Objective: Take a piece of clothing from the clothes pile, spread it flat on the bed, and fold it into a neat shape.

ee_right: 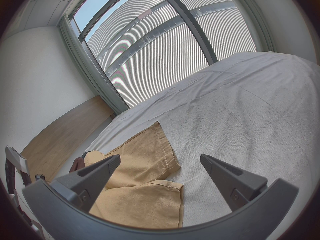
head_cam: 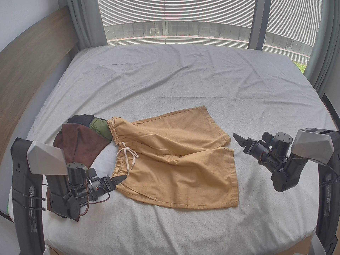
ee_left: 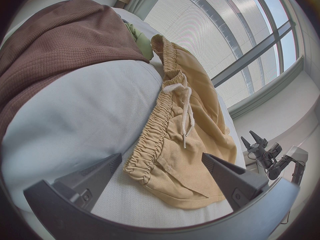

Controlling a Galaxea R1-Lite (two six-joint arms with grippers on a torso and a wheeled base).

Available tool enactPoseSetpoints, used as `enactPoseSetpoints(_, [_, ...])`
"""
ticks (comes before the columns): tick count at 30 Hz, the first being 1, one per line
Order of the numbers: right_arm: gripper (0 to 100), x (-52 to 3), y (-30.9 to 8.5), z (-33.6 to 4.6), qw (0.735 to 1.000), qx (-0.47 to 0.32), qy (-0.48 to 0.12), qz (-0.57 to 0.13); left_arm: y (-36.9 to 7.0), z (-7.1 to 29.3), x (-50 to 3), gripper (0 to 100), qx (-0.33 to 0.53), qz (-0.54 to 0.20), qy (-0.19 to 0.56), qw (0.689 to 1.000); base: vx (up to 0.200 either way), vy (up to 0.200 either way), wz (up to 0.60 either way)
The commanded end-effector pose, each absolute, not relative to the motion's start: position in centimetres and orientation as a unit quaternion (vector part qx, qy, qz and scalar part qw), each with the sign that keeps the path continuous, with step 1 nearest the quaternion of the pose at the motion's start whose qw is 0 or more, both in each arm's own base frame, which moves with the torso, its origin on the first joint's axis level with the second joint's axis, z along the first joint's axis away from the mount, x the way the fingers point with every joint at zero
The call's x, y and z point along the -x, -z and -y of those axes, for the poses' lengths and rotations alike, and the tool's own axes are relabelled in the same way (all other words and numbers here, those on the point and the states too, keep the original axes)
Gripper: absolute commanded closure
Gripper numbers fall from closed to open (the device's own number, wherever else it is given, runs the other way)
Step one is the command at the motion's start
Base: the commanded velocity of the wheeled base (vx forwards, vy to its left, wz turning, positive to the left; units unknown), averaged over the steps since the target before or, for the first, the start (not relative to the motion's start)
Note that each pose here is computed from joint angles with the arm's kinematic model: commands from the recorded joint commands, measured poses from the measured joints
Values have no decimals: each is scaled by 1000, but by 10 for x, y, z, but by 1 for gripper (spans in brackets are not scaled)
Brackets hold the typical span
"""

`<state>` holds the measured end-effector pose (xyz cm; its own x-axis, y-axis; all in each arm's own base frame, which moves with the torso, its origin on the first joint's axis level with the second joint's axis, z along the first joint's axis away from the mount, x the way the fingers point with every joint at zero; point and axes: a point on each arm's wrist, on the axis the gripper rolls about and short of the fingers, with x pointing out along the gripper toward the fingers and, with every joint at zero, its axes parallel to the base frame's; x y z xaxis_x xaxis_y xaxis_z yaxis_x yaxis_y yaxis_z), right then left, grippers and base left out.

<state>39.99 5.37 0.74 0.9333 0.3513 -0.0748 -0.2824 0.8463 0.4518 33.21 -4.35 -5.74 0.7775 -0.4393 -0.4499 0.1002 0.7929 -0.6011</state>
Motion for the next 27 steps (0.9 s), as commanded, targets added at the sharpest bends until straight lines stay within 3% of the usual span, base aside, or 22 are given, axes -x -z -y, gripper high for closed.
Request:
enactPoseSetpoints(1, [0,-400,-6,-54,957,-223,-166,-78,62,43,-333,0,285,-302,147,898,0,0,0])
enactPoseSetpoints(2, [0,-400,-6,-55,957,-223,-166,-80,62,43,-333,0,285,-302,147,898,0,0,0])
enactPoseSetpoints(3, [0,-400,-5,-55,957,-223,-166,-81,62,43,-333,100,285,-302,147,898,0,0,0])
enactPoseSetpoints(27, [0,-354,27,-55,958,-157,-168,-173,57,42,-323,100,284,-282,152,904,0,0,0])
